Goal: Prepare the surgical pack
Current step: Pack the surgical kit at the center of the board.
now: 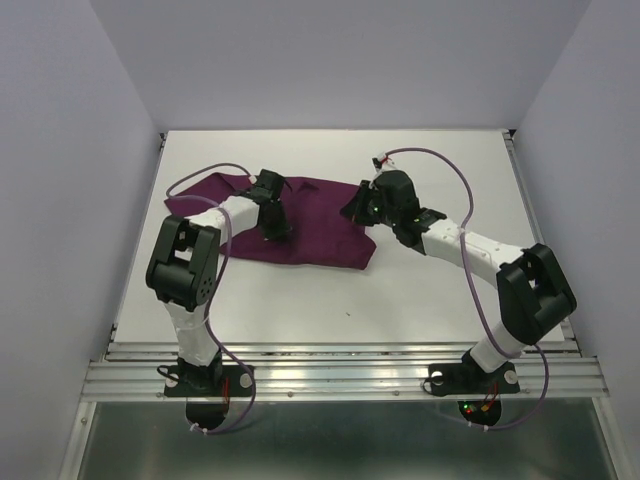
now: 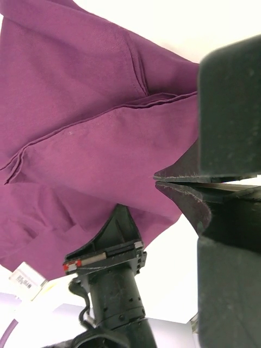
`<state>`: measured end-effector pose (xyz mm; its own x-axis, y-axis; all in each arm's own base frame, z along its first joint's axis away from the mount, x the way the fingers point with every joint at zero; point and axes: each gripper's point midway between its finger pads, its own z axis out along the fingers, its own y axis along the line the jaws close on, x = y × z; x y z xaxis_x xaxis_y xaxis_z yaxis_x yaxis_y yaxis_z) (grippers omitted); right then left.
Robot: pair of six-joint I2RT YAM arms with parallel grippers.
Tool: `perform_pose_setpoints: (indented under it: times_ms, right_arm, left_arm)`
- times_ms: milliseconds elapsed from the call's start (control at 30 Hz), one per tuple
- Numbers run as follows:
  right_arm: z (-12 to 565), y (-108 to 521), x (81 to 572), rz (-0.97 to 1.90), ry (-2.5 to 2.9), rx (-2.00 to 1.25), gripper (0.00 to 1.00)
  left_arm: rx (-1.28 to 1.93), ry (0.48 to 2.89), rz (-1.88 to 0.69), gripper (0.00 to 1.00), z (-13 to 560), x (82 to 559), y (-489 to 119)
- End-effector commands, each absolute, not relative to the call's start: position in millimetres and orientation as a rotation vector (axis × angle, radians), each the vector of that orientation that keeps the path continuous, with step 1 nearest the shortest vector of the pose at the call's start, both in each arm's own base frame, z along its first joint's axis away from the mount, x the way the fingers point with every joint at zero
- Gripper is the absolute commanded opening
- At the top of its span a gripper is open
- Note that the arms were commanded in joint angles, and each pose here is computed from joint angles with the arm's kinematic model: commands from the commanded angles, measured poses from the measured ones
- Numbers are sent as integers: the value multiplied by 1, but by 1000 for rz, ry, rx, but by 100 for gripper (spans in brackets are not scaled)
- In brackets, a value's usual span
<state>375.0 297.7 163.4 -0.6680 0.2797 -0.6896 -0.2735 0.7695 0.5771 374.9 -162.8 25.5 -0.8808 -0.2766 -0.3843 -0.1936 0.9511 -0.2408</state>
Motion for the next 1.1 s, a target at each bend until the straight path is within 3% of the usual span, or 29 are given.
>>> perform_pose_setpoints:
  times_ms: [0, 300, 633, 933, 1067]
  right_arm:
    - [190, 291, 373, 844, 2067, 13, 4]
    - [179, 292, 372, 844, 2101, 14, 4]
    - [173, 289, 369, 829, 2114, 21, 4]
    - [182, 278, 369, 787, 2086, 55, 4]
    - [180, 276, 368, 769, 2098, 47, 4]
  left_arm:
    - [-340, 2618, -196, 0, 62, 366, -153]
    - [-279, 2690, -262, 0, 50, 321, -163]
    - [-275, 2777, -243, 0, 6, 315, -171]
    - [-235, 2480, -144, 0, 145, 374, -153]
    - [-245, 2484, -122, 0, 141, 417, -150]
